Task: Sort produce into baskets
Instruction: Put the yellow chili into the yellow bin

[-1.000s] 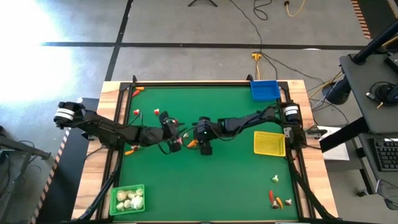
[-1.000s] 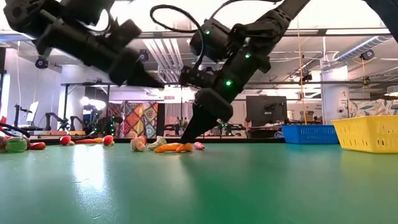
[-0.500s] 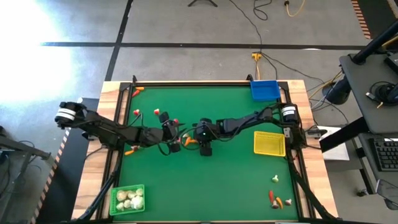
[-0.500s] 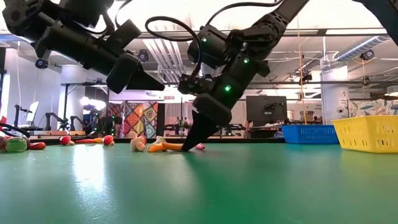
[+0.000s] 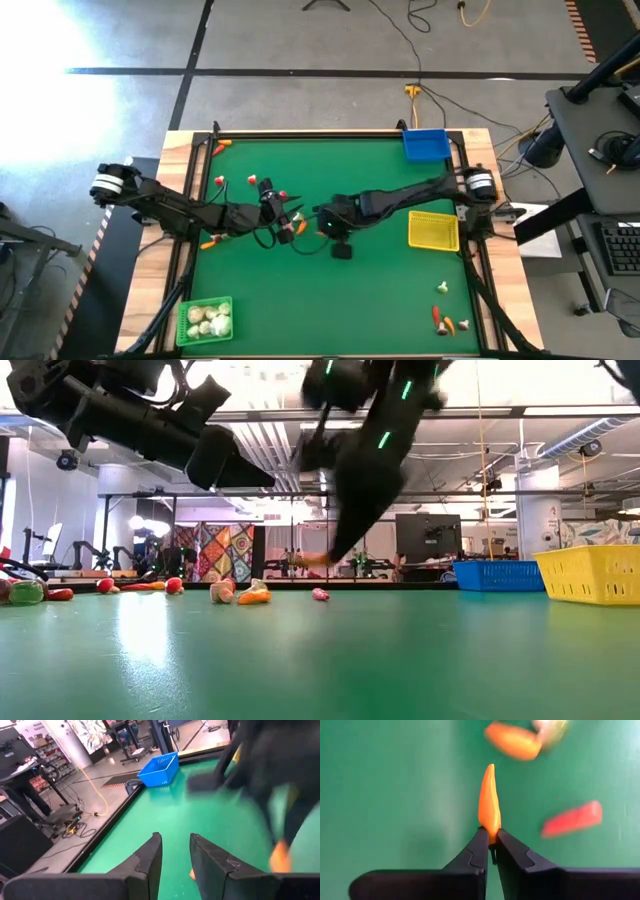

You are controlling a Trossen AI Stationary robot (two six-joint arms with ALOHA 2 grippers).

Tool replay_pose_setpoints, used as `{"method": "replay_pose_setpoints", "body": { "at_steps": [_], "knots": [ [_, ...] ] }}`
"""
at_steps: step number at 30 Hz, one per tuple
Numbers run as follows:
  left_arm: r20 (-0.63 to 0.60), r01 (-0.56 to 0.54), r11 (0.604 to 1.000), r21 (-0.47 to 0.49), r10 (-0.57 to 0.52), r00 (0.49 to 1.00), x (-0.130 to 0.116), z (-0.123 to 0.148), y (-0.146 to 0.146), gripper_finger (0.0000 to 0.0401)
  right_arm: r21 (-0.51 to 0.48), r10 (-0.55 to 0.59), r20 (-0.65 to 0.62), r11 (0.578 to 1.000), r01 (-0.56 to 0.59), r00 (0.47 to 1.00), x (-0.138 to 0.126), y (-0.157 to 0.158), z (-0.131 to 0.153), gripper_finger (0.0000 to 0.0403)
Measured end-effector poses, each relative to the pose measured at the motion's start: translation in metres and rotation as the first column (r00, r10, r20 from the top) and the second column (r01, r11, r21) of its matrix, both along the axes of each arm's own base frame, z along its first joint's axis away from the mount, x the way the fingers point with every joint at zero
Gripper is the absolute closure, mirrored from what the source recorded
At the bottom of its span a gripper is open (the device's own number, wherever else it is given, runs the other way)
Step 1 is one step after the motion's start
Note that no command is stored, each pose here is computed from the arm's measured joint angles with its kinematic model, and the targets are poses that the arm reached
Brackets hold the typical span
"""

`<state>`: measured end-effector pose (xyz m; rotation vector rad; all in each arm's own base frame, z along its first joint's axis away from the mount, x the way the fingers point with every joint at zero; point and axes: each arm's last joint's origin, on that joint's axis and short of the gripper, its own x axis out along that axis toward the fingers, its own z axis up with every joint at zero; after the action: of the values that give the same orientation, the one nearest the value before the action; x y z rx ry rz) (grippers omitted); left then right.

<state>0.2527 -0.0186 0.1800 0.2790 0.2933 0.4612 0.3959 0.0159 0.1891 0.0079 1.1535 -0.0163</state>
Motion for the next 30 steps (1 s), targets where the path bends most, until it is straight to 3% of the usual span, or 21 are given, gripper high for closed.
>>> {"method": "replay_pose_setpoints", "body": {
  "at_steps": [3,5,7,11,17,19,25,30],
  "knots": [
    [-0.005,0.001,1.000,0.003,-0.001,1.000,0.000,0.000,0.000,0.0317,-0.002,-0.091,-0.204,0.996,0.093,0.975,-0.033,0.012,0.027,0.0384],
    [-0.005,0.001,1.000,0.003,-0.001,1.000,0.000,0.000,0.000,0.0317,-0.051,-0.212,-0.328,0.977,0.206,0.921,-0.060,0.016,0.043,0.0384],
    [-0.003,0.001,1.000,0.001,-0.001,1.000,0.000,-0.001,0.000,0.0317,-0.119,-0.359,-0.391,0.933,0.341,0.847,-0.089,0.020,0.056,0.0384],
    [-0.018,0.001,1.000,0.002,-0.001,1.000,0.001,-0.003,0.000,0.0317,-0.183,-0.550,-0.411,0.831,0.525,0.727,-0.140,0.029,0.061,0.0384],
    [-0.024,0.000,1.000,0.003,0.000,1.000,0.001,-0.003,0.000,0.0317,-0.219,-0.711,-0.381,0.691,0.689,0.591,-0.202,0.029,0.041,0.0384],
    [-0.020,0.000,1.000,0.002,0.000,1.000,0.001,-0.002,0.000,0.0317,-0.210,-0.733,-0.384,0.662,0.720,0.562,-0.215,0.027,0.031,0.0380],
    [0.001,-0.002,1.000,-0.009,0.002,1.000,0.003,0.001,0.000,0.0317,-0.147,-0.700,-0.408,0.684,0.715,0.586,-0.229,0.025,0.003,0.0352],
    [0.027,-0.002,1.000,-0.010,0.002,1.000,0.005,0.005,-0.001,0.0317,-0.168,-0.665,-0.447,0.720,0.674,0.599,-0.226,0.026,0.008,0.0311]
  ]
}}
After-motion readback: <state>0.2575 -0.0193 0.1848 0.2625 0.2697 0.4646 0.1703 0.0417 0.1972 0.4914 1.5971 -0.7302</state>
